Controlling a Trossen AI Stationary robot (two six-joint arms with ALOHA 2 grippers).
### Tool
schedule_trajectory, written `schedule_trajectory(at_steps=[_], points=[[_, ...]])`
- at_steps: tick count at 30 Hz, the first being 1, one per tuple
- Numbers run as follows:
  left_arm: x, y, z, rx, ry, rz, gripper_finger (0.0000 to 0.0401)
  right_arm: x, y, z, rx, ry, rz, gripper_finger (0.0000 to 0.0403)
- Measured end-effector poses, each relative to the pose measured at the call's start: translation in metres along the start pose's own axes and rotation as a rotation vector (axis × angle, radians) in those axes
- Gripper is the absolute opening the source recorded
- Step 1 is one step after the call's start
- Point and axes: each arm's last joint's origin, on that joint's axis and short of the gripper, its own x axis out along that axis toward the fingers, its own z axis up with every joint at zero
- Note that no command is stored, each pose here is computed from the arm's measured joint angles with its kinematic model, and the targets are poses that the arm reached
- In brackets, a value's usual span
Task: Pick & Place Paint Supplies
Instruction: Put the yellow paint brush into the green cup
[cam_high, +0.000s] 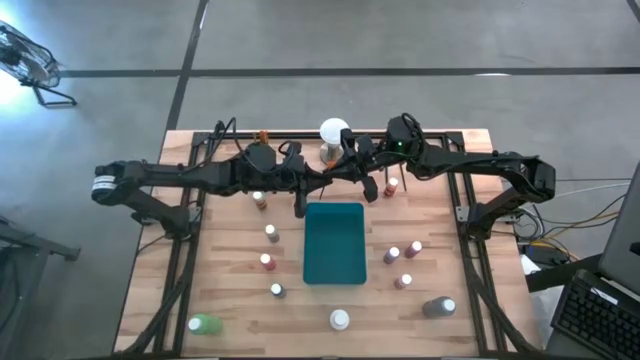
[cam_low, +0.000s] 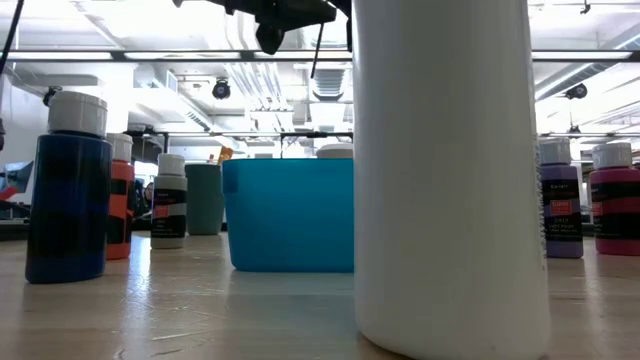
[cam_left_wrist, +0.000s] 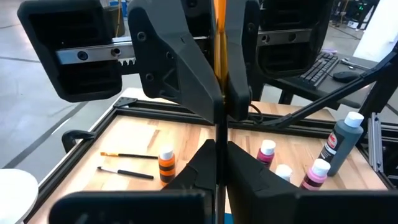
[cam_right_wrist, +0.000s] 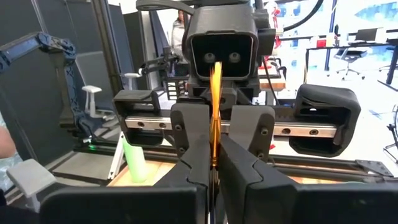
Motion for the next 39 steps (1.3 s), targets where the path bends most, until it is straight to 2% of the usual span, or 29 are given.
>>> schedule_trajectory(at_steps=[8, 14, 21, 24, 28, 31, 39], points=[[-0.003, 0.0, 0.0, 0.016, 0.016, 0.003, 0.0017, 0.0, 0.0, -0.001, 0.034, 0.009, 0.0, 0.0041], [-0.023, 0.001, 0.01, 0.035, 0.007, 0.042, 0.0017, -0.009, 0.005, 0.008, 0.005, 0.019, -0.007, 0.0069], [-0.063, 0.008, 0.019, 0.102, 0.064, 0.312, 0.0017, -0.032, 0.015, 0.017, 0.003, 0.102, -0.043, 0.0092], [-0.075, 0.011, 0.019, 0.132, 0.062, 0.397, 0.0017, -0.039, 0.018, 0.016, 0.001, 0.153, -0.095, 0.0098], [-0.083, 0.017, 0.004, 0.163, 0.078, 0.482, 0.0017, -0.042, 0.02, 0.014, -0.004, 0.177, -0.122, 0.0102], [-0.09, 0.024, -0.011, 0.149, 0.027, 0.532, 0.0017, -0.042, 0.02, 0.012, 0.002, 0.185, -0.125, 0.0099], [-0.117, 0.049, -0.073, 0.101, -0.132, 0.665, 0.0017, -0.042, 0.019, 0.01, 0.006, 0.189, -0.131, 0.0064]])
